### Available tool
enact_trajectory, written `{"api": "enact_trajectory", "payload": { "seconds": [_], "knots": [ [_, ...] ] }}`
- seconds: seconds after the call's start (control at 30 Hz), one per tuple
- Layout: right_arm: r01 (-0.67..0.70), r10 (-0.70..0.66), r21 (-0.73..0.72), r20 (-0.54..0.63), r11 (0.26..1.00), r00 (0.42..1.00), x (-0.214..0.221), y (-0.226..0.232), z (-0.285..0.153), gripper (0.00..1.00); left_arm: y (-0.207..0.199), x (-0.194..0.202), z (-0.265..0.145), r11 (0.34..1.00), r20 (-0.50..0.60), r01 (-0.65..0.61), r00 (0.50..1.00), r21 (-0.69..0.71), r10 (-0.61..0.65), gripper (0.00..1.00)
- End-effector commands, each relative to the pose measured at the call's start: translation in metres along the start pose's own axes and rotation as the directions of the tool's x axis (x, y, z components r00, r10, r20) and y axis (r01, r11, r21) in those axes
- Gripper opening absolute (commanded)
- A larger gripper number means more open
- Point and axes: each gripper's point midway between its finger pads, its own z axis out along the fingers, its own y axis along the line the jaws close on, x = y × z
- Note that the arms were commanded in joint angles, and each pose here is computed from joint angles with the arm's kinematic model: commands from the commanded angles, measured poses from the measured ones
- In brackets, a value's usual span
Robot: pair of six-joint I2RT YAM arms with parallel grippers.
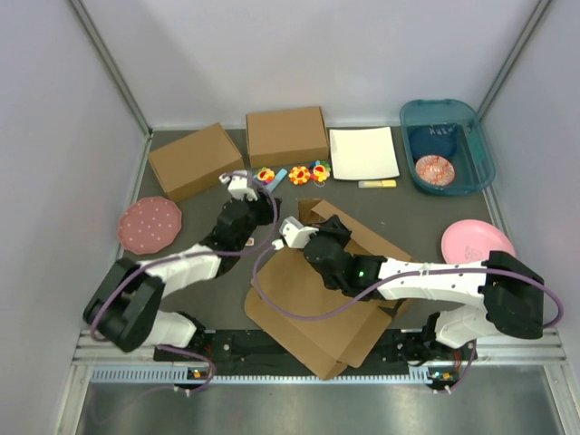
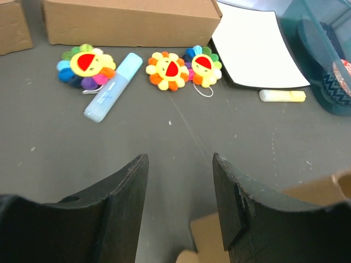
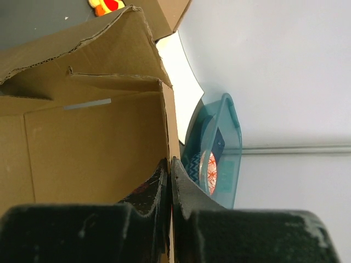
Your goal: Fold the paper box
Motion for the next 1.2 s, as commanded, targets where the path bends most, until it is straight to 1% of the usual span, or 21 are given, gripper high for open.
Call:
{"api": "enact_trajectory", "payload": {
  "seconds": [0.0, 0.07, 0.1, 0.13, 0.17, 0.2, 0.33, 0.37, 0.4, 0.47, 0.53, 0.67, 0.8, 0.83, 0.93, 0.97, 1.0, 1.07, 1.1, 1.17],
  "knots": [
    [-0.028, 0.031, -0.084, 0.036, 0.996, 0.999, -0.007, 0.02, -0.003, 0.0, -0.033, -0.015, 0.03, 0.991, -0.032, 0.038, 0.999, 0.125, -0.035, 0.56],
    [-0.018, 0.021, -0.092, 0.035, 0.996, 0.999, -0.007, 0.024, -0.003, 0.0, -0.049, -0.019, 0.036, 0.978, -0.018, 0.047, 0.999, 0.204, -0.044, 0.56],
    [-0.014, 0.017, -0.094, 0.035, 0.995, 0.999, -0.006, 0.026, -0.003, 0.0, -0.062, -0.017, 0.035, 0.96, -0.034, 0.044, 0.999, 0.276, -0.036, 0.56],
    [-0.015, 0.019, -0.096, 0.036, 0.995, 0.999, -0.006, 0.027, -0.004, 0.0, -0.065, -0.012, 0.039, 0.954, -0.044, 0.052, 0.998, 0.294, -0.041, 0.55],
    [-0.016, 0.02, -0.098, 0.037, 0.995, 0.999, -0.006, 0.027, -0.004, 0.0, -0.072, -0.017, 0.042, 0.947, -0.037, 0.057, 0.998, 0.315, -0.048, 0.55],
    [-0.015, 0.019, -0.101, 0.037, 0.995, 0.999, -0.006, 0.028, -0.004, 0.0, -0.078, -0.013, 0.042, 0.936, -0.06, 0.061, 0.997, 0.347, -0.043, 0.55],
    [-0.024, 0.028, -0.103, 0.036, 0.994, 0.999, -0.004, 0.028, -0.006, 0.0, -0.089, 0.005, 0.039, 0.905, -0.125, 0.124, 0.989, 0.406, -0.079, 0.51],
    [-0.024, 0.028, -0.103, 0.035, 0.994, 0.999, -0.004, 0.028, -0.007, 0.0, -0.085, 0.015, 0.035, 0.904, -0.145, 0.14, 0.986, 0.404, -0.088, 0.51],
    [-0.023, 0.026, -0.103, 0.033, 0.994, 0.999, -0.003, 0.029, -0.007, 0.0, -0.089, 0.01, 0.032, 0.892, -0.127, 0.149, 0.986, 0.426, -0.105, 0.5],
    [-0.023, 0.027, -0.102, 0.031, 0.994, 0.999, -0.001, 0.029, -0.008, 0.0, -0.088, 0.024, 0.021, 0.882, -0.162, 0.187, 0.978, 0.432, -0.128, 0.49],
    [-0.026, 0.029, -0.103, 0.027, 0.994, 0.999, 0.002, 0.03, -0.008, 0.0, -0.091, 0.026, 0.014, 0.871, -0.162, 0.195, 0.978, 0.45, -0.135, 0.48],
    [-0.027, 0.03, -0.101, 0.022, 0.995, 0.999, 0.005, 0.029, -0.01, 0.0, -0.086, 0.039, 0.0, 0.874, -0.183, 0.205, 0.974, 0.441, -0.136, 0.48],
    [-0.042, 0.045, -0.106, 0.021, 0.993, 0.999, 0.005, 0.029, -0.011, 0.0, -0.086, 0.035, -0.017, 0.866, -0.143, 0.2, 0.978, 0.459, -0.15, 0.51],
    [-0.042, 0.044, -0.109, 0.022, 0.993, 0.999, 0.005, 0.03, -0.011, 0.0, -0.088, 0.031, -0.021, 0.858, -0.12, 0.194, 0.981, 0.475, -0.155, 0.52],
    [-0.052, 0.055, -0.117, 0.025, 0.992, 0.998, 0.004, 0.032, -0.011, 0.0, -0.087, 0.036, -0.034, 0.844, -0.104, 0.177, 0.984, 0.506, -0.144, 0.57],
    [-0.057, 0.06, -0.116, 0.024, 0.992, 0.998, 0.004, 0.032, -0.011, 0.0, -0.094, 0.026, -0.037, 0.821, -0.064, 0.162, 0.986, 0.547, -0.153, 0.57],
    [-0.061, 0.064, -0.117, 0.024, 0.991, 0.998, 0.004, 0.032, -0.011, 0.0, -0.096, 0.03, -0.039, 0.808, -0.075, 0.168, 0.985, 0.565, -0.153, 0.59],
    [-0.062, 0.065, -0.122, 0.025, 0.991, 0.998, 0.003, 0.034, -0.01, 0.0, -0.103, 0.022, -0.045, 0.777, -0.041, 0.161, 0.984, 0.609, -0.172, 0.6],
    [-0.066, 0.07, -0.123, 0.026, 0.99, 0.997, 0.003, 0.034, -0.011, 0.0, -0.104, 0.026, -0.045, 0.766, -0.051, 0.17, 0.983, 0.62, -0.177, 0.61],
    [-0.061, 0.064, -0.127, 0.025, 0.99, 0.998, 0.003, 0.033, -0.011, 0.0, -0.105, 0.027, -0.047, 0.757, -0.048, 0.174, 0.981, 0.629, -0.186, 0.62]
  ]
}}
